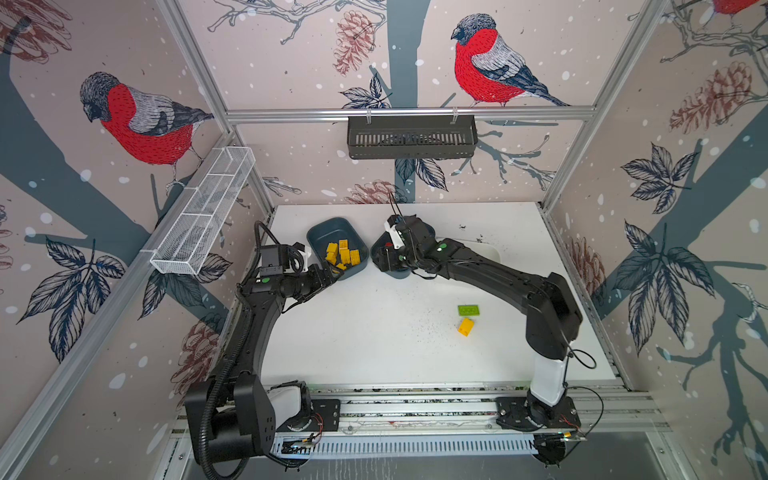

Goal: Sort the legos into containers by color
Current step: 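Lower the right gripper onto the last yellow brick and grasp it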

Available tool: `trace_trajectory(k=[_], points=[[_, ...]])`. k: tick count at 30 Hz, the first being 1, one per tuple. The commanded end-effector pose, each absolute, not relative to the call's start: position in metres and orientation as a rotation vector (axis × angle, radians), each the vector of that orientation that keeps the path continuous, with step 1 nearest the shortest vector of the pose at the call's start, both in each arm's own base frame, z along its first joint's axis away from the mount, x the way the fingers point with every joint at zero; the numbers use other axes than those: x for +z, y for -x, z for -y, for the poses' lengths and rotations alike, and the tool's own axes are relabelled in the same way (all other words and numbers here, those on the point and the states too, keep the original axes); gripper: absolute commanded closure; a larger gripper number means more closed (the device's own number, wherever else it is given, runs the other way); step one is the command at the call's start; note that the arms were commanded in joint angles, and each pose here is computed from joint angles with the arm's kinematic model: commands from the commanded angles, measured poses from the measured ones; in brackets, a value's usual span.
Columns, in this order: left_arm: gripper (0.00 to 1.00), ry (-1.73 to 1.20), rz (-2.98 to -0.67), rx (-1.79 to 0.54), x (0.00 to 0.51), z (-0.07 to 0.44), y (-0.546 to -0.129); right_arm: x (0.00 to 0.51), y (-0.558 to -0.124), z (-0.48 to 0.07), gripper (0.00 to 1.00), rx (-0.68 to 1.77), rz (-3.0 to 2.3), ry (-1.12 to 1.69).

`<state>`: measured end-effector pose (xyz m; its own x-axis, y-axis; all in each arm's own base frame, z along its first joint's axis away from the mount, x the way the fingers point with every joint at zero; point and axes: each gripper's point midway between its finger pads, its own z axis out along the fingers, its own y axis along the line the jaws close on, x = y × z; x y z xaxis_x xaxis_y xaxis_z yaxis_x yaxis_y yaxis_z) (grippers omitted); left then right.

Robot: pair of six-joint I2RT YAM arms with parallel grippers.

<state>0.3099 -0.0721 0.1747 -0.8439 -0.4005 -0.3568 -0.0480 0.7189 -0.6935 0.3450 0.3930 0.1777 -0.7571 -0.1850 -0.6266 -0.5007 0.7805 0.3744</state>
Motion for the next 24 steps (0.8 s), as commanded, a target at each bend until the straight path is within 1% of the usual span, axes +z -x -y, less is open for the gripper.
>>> trace_trajectory(k=[1, 4, 7, 11, 17, 24], points=[[0.09, 0.284, -2.371, -1.062, 0.187, 0.085, -0.315, 0.156, -0.319, -0.335, 0.24, 0.526, -2.534, 0.435], [0.09, 0.248, -2.367, -1.094, 0.19, 0.095, -0.315, 0.147, -0.29, -0.288, 0.21, 0.447, -2.628, 0.332], [0.09, 0.229, -2.39, -1.113, 0.185, 0.103, -0.314, 0.133, -0.267, -0.242, 0.2, 0.326, -2.746, 0.164], [0.09, 0.219, -2.409, -1.128, 0.178, 0.109, -0.314, 0.11, -0.235, -0.2, 0.19, 0.271, -2.874, -0.103], [0.09, 0.197, -2.425, -1.144, 0.174, 0.116, -0.315, 0.079, -0.214, -0.178, 0.19, 0.312, -2.932, -0.321], [0.09, 0.177, -2.435, -1.136, 0.176, 0.118, -0.314, 0.055, -0.22, -0.166, 0.26, 0.308, -2.943, -0.477]])
